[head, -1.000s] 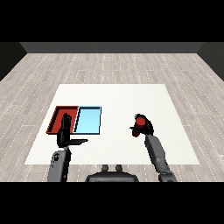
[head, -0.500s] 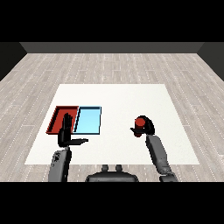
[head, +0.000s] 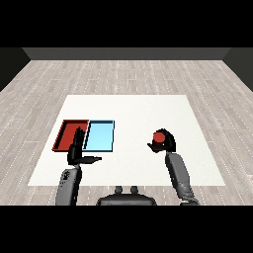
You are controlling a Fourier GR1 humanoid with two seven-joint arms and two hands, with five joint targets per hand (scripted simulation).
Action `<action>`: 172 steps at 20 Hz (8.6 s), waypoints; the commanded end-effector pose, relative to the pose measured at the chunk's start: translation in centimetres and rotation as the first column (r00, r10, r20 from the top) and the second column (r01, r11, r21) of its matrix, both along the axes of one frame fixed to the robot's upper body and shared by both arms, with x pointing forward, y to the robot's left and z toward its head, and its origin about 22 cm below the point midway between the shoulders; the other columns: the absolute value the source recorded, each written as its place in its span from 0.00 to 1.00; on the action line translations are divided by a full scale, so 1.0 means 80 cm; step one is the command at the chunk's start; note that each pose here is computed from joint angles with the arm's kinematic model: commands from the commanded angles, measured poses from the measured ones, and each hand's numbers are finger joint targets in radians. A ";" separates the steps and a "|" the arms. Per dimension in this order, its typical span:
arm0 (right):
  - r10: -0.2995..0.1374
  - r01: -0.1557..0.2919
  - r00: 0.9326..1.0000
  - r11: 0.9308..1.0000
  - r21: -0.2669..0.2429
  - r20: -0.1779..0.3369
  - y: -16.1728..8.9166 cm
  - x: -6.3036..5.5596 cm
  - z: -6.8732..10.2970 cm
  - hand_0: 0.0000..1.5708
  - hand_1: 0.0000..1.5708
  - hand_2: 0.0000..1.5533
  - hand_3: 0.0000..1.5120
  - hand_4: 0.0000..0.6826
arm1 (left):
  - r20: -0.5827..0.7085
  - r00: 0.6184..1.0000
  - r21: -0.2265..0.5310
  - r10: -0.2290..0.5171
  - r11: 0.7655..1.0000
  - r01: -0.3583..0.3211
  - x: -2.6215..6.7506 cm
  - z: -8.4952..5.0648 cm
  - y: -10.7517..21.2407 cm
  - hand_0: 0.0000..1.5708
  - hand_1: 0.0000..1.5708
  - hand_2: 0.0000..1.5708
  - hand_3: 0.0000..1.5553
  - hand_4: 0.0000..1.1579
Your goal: Pick the red can and put it in the red box
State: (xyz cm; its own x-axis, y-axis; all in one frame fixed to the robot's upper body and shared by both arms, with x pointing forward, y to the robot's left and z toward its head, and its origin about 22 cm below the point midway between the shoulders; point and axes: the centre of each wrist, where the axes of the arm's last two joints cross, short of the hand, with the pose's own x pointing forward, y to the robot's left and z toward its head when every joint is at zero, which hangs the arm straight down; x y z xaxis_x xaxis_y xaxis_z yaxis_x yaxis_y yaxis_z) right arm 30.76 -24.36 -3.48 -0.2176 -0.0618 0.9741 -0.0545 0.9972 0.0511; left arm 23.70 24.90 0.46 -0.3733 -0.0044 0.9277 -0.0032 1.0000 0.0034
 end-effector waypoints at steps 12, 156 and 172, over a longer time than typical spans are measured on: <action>0.018 -0.021 0.996 0.999 0.024 0.083 0.090 0.003 0.061 0.90 0.90 0.93 0.94 0.96 | -0.075 0.974 -0.026 -0.216 0.976 0.214 0.033 0.019 -0.124 0.00 0.00 0.00 0.00 0.00; -0.132 0.143 0.954 0.989 -0.022 0.268 -0.031 -0.068 0.039 0.00 0.00 0.00 0.00 0.00 | -0.423 0.550 0.714 0.720 0.639 -0.286 0.135 -0.060 0.155 0.21 0.21 0.29 0.21 0.62; -0.115 0.112 0.940 0.993 0.029 0.321 -0.027 -0.082 0.050 0.00 0.00 0.00 0.00 0.00 | -0.572 0.414 0.772 0.709 0.635 -0.022 0.150 -0.045 0.159 0.00 0.00 0.00 0.00 0.00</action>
